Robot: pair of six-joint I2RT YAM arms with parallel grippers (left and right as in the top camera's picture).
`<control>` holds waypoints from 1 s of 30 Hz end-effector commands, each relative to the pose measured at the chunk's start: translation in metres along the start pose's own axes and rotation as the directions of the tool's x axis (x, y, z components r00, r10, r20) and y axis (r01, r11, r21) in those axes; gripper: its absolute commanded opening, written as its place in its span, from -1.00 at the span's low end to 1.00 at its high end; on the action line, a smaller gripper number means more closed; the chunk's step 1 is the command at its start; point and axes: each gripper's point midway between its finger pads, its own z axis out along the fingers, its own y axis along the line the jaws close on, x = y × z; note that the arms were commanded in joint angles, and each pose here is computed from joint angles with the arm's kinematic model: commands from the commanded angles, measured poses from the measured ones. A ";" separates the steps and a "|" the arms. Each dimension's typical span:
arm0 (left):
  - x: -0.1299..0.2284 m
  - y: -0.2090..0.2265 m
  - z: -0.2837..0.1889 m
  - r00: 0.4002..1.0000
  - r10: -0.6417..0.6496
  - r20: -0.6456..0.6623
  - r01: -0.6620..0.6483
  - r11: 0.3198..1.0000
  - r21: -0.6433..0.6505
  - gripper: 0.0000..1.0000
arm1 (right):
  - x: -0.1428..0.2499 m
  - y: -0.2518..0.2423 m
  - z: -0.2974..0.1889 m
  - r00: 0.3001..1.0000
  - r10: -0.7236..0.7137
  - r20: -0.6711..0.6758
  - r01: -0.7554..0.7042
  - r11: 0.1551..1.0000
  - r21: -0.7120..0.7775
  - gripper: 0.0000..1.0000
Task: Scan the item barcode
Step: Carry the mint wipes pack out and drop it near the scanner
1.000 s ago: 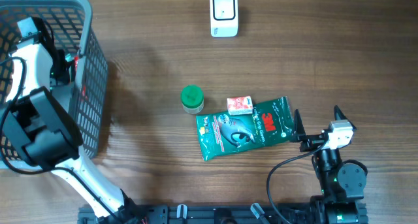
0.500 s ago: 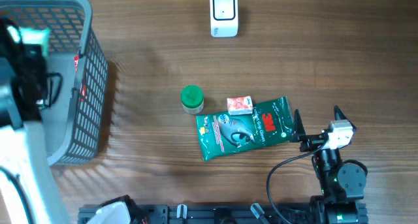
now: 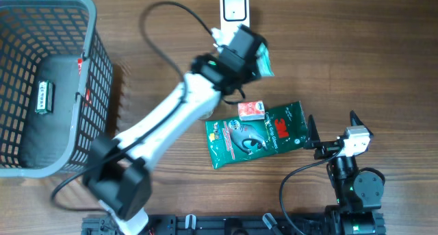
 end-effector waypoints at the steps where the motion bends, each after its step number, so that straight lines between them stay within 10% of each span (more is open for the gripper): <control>1: 0.039 -0.027 0.048 0.995 0.096 -0.038 -0.095 0.995 0.025 -0.92 | -0.001 0.002 0.000 1.000 -0.012 0.007 0.012 1.000 -0.009 1.00; 7: 0.078 -0.058 0.089 0.988 0.150 -0.043 -0.146 0.985 0.086 -0.84 | -0.001 0.001 0.000 1.000 -0.012 0.007 0.012 1.000 -0.008 1.00; 12: 0.078 -0.078 0.087 0.987 0.159 -0.005 -0.157 0.977 0.143 0.47 | -0.001 0.001 0.000 1.000 -0.012 0.007 0.012 1.000 -0.008 0.99; 18: 0.022 -0.054 0.053 0.972 0.203 0.116 -0.210 0.976 0.054 0.82 | -0.001 0.001 0.000 1.000 -0.013 0.007 0.013 1.000 -0.008 0.99; 24: -0.085 0.019 -0.081 0.893 0.173 0.416 -0.100 0.976 -0.192 0.96 | -0.001 0.001 0.000 1.000 -0.013 0.007 0.013 1.000 -0.008 0.99; 30: -0.146 0.122 -0.295 0.607 0.034 0.794 0.253 0.939 -0.234 1.00 | -0.001 0.001 0.000 1.000 -0.012 0.007 0.012 1.000 -0.008 1.00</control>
